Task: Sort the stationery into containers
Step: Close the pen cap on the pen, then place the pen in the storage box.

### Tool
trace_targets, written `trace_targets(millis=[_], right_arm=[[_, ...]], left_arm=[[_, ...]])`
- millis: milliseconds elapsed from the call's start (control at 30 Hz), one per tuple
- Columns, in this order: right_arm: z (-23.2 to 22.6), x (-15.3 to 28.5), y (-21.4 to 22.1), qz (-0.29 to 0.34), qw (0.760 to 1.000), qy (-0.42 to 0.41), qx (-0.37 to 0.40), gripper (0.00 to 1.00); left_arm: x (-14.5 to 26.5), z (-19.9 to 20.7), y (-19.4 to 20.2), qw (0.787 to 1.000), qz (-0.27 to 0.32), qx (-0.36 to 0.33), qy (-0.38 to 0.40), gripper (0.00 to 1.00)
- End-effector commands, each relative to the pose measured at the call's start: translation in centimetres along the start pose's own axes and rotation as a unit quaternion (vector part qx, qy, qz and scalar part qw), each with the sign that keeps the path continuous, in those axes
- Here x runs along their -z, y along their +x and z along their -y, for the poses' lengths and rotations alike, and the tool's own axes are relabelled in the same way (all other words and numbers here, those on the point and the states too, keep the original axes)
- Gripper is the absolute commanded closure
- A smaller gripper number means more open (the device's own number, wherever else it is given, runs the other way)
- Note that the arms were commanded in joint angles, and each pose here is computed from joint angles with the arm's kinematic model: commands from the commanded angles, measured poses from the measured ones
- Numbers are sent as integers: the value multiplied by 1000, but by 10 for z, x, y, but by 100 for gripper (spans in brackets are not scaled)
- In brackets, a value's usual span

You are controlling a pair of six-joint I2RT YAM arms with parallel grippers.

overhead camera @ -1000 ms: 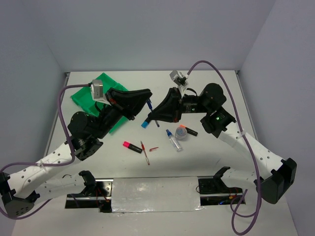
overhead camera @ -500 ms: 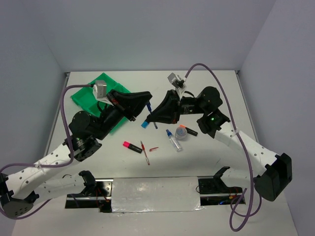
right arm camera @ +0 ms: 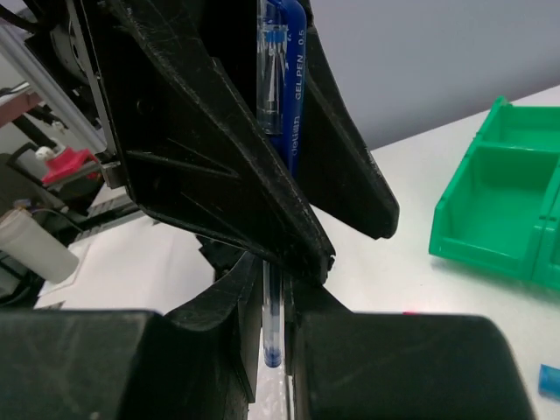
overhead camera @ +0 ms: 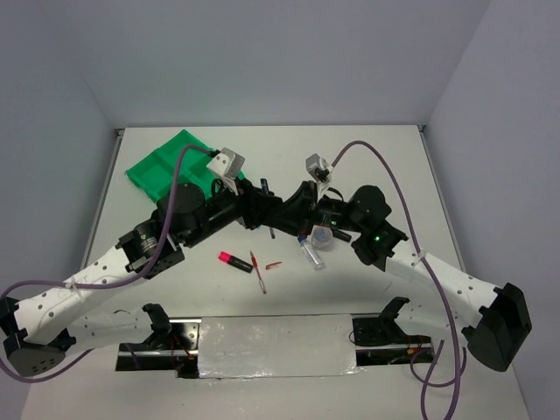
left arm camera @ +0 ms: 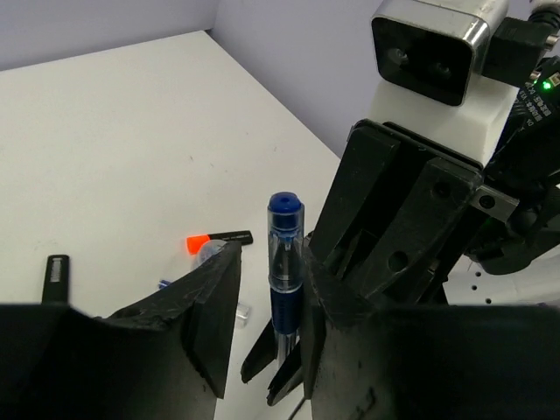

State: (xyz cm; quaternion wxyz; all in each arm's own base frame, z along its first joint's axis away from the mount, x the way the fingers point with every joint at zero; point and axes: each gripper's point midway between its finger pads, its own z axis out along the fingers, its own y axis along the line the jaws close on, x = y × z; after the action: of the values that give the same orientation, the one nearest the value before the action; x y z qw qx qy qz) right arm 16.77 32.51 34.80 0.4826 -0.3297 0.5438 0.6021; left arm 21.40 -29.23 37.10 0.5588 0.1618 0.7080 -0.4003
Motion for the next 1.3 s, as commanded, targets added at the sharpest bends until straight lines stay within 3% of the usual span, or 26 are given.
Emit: trace_targets(millis=[0,133,300,467,767,900,1000,1033,1100,1133,1167,1233,1267], right_arm=[[-27,2,-61,96,990,-20,97,100],[-24,0,-57,90,992,-20,88,100],[-17,-1,-48,82,994,-8,77,100],[5,-7,-40,62,996,33,57,100],[15,-14,-27,36,997,48,37,100],[39,-18,-13,9,995,91,34,100],[89,-28,-1,-21,984,169,52,100],[97,-37,-12,-17,982,177,69,100],[124,-49,-6,-45,974,200,96,100],[150,-60,19,-79,969,213,93,100],[155,-76,-2,-69,969,208,110,100],[188,-91,23,-110,961,223,119,100],[193,-103,8,-98,961,223,133,100]], left_arm=[[13,-16,52,995,-97,-10,-22,56],[20,-13,34,998,-67,-3,-21,51],[29,-6,19,999,-48,-4,-8,20],[44,-13,-5,999,-4,6,-35,2],[64,-6,-45,998,53,-5,-30,1],[81,-39,-51,990,55,-1,-129,1],[112,-103,-39,944,37,22,-328,1],[123,-123,-37,919,40,11,-393,1],[140,-138,-30,895,38,20,-444,1],[156,-148,-19,881,14,5,-473,1],[168,-154,-19,869,20,-2,-495,1],[187,-162,-14,858,22,-1,-514,1],[197,-167,-11,851,19,-11,-525,1]])
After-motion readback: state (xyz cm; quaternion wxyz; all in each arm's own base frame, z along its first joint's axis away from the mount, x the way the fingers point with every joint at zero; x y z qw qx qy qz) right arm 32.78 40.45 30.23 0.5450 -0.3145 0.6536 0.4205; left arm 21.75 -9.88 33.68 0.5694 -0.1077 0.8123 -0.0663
